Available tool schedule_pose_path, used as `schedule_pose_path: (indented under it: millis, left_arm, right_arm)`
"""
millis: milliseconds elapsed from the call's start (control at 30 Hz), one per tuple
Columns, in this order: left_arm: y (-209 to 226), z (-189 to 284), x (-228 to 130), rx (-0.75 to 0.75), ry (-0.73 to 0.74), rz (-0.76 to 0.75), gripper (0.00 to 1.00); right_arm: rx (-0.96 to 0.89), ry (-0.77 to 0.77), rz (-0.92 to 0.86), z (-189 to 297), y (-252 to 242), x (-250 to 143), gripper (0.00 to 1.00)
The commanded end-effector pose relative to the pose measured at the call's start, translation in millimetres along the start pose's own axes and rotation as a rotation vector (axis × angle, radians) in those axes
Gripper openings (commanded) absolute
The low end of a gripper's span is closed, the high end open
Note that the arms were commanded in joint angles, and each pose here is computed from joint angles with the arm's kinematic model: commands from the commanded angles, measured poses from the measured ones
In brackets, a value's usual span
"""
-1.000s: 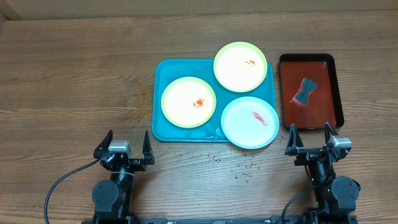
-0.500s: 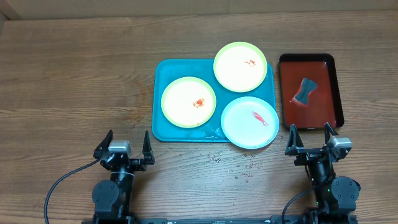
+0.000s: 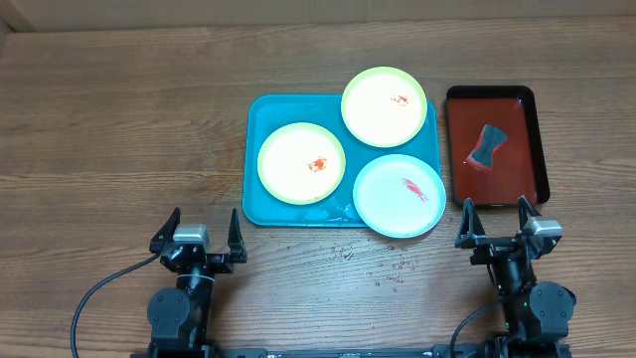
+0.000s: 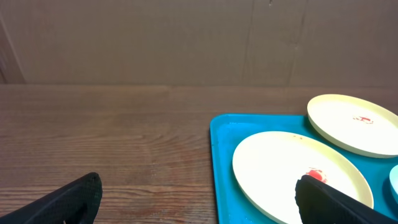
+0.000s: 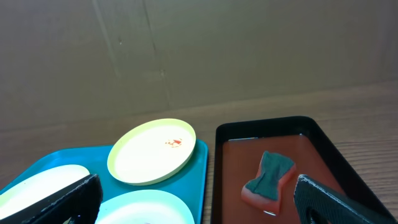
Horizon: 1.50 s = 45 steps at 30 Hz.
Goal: Clean dirty plates on tray and stack at the side
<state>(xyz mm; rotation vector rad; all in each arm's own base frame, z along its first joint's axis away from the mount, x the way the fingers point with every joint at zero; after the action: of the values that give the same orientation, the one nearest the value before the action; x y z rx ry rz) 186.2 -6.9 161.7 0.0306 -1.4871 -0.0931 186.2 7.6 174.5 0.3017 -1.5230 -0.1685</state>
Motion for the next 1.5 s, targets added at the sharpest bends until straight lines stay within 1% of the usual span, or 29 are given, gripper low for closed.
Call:
schedule_pose_path:
  millis: [0, 1267, 1300, 1367, 1467]
  left_arm:
    - [1, 0, -1, 0.007, -0.004, -0.022, 1.00]
    - [1, 0, -1, 0.008, -0.004, -0.022, 0.99]
    - [3, 0, -1, 0.021, -0.007, -0.029, 1.00]
    - [11, 1, 4, 0.099, -0.029, -0.043, 0.99]
    - [12, 1, 4, 0.104, -0.027, -0.042, 1.00]
  right_arm:
    - [0.008, -0.003, 0.005, 0, 1, -2, 1.00]
    - [-0.002, -0.005, 0.005, 0, -1, -2, 1.00]
    - [-0.003, -0.006, 0.004, 0, -1, -2, 1.00]
    - [-0.003, -0.006, 0.004, 0, -1, -2, 1.00]
    - [-0.003, -0.006, 0.004, 0, -1, -2, 1.00]
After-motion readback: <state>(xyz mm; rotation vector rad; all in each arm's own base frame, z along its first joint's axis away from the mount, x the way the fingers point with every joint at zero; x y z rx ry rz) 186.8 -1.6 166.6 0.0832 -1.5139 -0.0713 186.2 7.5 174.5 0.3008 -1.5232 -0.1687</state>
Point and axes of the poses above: each gripper's point midway between its finger pads, its own z axis back along the fingers, its own y axis along the line the jaws close on, x = y × z, the point moved 6 cm from there along z, back along the fingers, and after that the axes turned 7 degrees about -z, right-handed, at the moved point
